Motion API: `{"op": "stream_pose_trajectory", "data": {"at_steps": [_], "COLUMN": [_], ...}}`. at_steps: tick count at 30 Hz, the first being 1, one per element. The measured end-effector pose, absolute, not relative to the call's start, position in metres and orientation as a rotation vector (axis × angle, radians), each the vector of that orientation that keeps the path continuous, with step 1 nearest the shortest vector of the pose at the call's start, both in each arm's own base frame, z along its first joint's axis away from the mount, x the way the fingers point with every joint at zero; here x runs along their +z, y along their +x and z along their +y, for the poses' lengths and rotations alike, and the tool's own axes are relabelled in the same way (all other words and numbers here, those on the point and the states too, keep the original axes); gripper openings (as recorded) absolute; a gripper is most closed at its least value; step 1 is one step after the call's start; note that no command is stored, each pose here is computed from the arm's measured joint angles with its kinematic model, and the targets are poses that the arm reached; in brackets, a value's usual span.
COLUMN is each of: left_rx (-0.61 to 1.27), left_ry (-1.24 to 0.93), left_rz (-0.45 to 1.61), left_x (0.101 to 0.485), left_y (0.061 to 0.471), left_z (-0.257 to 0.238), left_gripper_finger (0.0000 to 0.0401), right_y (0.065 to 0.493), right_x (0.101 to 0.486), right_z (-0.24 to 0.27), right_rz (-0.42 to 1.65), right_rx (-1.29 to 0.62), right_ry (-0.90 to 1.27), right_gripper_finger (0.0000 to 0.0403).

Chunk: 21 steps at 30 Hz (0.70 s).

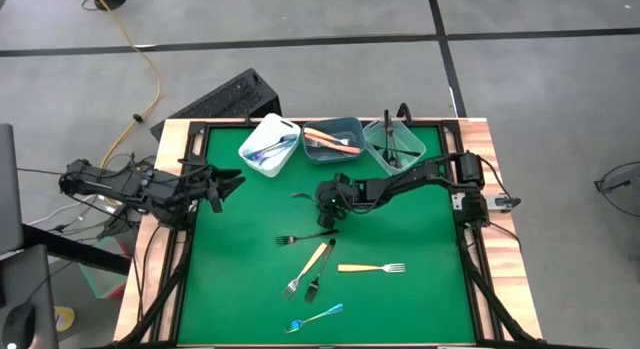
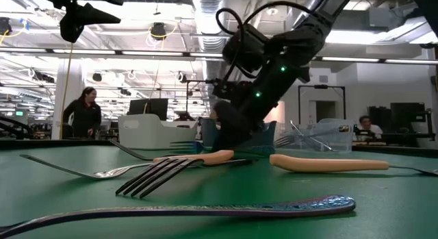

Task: Sort silverware by color (type)
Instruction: Put the blue fork into the white bin

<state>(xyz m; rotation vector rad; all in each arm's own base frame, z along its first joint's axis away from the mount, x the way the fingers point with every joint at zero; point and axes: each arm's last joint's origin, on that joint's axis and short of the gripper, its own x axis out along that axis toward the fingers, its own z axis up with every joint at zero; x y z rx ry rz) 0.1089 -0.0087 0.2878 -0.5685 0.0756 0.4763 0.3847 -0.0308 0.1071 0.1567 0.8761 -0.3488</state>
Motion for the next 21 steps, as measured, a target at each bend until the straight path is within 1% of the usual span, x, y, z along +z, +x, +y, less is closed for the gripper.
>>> {"op": "stream_pose_trajectory", "data": {"at_steps": [5, 6, 12, 19, 21], "left_rx": [0.478, 0.478, 0.484, 0.490, 0.491], "left_ry": [-0.567, -0.567, -0.564, -0.557, -0.555], "left_rz": [0.079, 0.079, 0.078, 0.093, 0.096], "left_x": [0.287, 0.287, 0.287, 0.286, 0.285], "left_y": [0.109, 0.109, 0.109, 0.108, 0.108], "left_z": [-0.009, -0.009, -0.008, -0.008, -0.008], "left_gripper_finger": [0.0164, 0.0164, 0.0164, 0.0164, 0.0164], "right_y": [0.382, 0.382, 0.382, 0.384, 0.385], "right_x": [0.105, 0.105, 0.106, 0.133, 0.145], "right_z": [-0.032, -0.032, -0.031, -0.031, -0.031], "right_rz": [0.893, 0.897, 0.878, 0.843, 0.802], "right_rx": [-0.387, -0.392, -0.393, -0.344, -0.333], "right_ry": [0.223, 0.234, 0.326, 0.375, 0.379], "right_gripper_finger": [0.0027, 0.0016, 0.0009, 0.0006, 0.0006]}}
